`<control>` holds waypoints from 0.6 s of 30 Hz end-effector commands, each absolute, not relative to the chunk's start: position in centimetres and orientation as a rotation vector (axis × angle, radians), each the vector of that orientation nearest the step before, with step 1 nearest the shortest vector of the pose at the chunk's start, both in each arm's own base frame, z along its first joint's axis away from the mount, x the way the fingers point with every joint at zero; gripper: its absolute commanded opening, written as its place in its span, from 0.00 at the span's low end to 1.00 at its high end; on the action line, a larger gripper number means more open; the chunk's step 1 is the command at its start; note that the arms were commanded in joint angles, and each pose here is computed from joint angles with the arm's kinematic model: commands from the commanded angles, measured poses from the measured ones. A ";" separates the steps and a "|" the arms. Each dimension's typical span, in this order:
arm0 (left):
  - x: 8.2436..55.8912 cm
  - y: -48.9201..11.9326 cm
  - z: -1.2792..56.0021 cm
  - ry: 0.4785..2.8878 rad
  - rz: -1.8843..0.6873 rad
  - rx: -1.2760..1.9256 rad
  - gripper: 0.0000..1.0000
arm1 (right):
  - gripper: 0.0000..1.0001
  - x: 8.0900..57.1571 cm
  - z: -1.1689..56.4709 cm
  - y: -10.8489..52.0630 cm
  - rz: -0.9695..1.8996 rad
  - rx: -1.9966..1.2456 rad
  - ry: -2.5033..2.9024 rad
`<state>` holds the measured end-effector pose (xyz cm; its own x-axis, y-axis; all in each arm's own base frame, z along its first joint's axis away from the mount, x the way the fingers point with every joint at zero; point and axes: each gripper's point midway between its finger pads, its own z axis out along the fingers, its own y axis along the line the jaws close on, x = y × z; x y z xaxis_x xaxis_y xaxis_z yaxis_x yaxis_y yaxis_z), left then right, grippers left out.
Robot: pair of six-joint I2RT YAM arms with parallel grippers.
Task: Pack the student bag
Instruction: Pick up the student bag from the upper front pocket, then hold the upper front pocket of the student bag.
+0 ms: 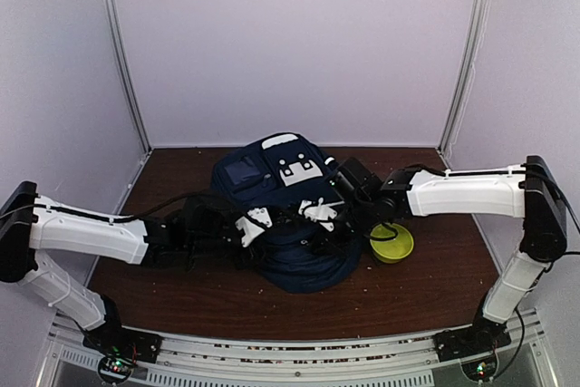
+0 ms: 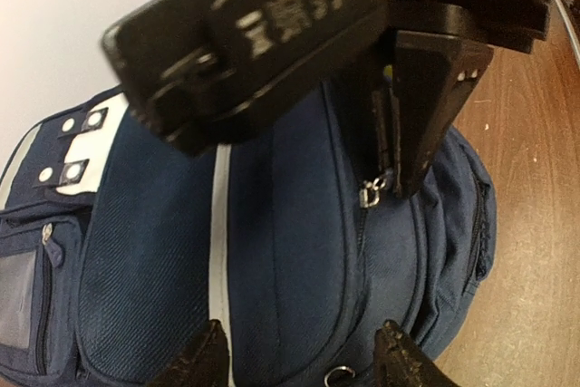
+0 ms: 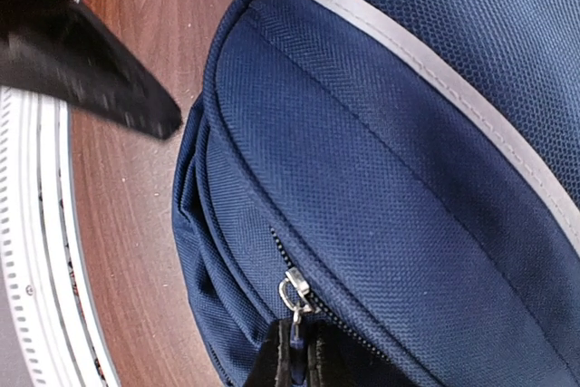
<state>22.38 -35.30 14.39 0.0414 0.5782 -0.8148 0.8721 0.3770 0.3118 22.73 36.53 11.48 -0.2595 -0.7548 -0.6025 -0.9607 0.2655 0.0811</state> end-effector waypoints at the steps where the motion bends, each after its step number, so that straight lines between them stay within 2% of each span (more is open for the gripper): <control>1: 22.3 -37.8 15.8 1.537 -0.393 1.356 0.56 | 0.02 22.3 13.4 36.2 0.701 -1.536 2.100; 5: 22.9 -38.4 15.8 1.509 -0.383 1.334 0.55 | 0.02 22.6 13.6 36.3 0.745 -1.511 2.114; 10: 23.8 -38.9 15.2 1.510 -0.338 1.337 0.49 | 0.02 22.3 13.6 36.2 0.784 -1.504 2.124; 13: 24.4 -38.7 14.9 1.521 -0.293 1.327 0.40 | 0.02 22.4 13.4 36.1 0.802 -1.493 2.136; 18: 25.1 -38.0 15.0 1.544 -0.230 1.307 0.17 | 0.01 23.0 12.9 35.2 0.788 -1.476 2.180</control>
